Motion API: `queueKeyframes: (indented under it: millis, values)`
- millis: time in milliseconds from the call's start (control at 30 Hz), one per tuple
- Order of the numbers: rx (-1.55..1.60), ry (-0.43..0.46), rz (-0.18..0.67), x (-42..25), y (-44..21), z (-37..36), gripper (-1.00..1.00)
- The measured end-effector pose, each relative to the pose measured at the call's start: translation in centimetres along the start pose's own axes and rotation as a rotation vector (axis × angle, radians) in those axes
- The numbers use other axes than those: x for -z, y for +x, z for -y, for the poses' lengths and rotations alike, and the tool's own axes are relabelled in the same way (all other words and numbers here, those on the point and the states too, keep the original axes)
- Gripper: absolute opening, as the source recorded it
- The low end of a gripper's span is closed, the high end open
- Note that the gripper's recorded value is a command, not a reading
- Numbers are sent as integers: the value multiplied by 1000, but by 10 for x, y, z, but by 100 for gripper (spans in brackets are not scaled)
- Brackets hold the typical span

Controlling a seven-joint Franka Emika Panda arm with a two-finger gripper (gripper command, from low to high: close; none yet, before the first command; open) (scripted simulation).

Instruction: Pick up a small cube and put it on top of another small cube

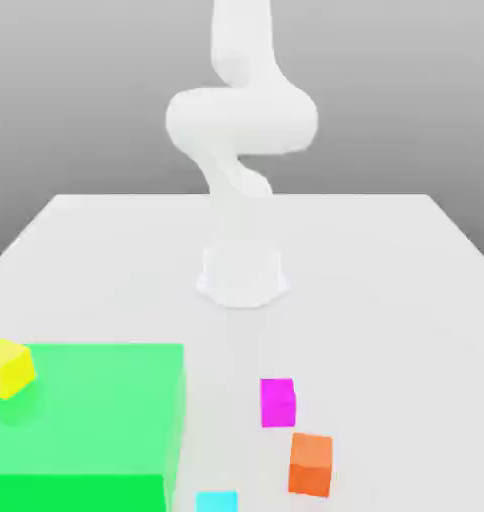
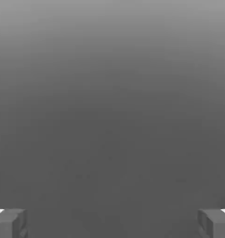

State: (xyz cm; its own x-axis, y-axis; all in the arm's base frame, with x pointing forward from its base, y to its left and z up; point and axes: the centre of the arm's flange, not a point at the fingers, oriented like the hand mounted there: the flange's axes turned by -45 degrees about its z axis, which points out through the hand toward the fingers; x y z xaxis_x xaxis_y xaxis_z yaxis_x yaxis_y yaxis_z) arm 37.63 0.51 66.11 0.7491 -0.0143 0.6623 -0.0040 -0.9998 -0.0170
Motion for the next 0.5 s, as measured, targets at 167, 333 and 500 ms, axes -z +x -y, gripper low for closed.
queueKeyframes:
  millis: [167,333,500]
  values:
    - [3,15,180,-123,-48,12,0]
    - [10,19,358,-222,-126,25,0]
    - [22,12,553,-296,-234,34,0]
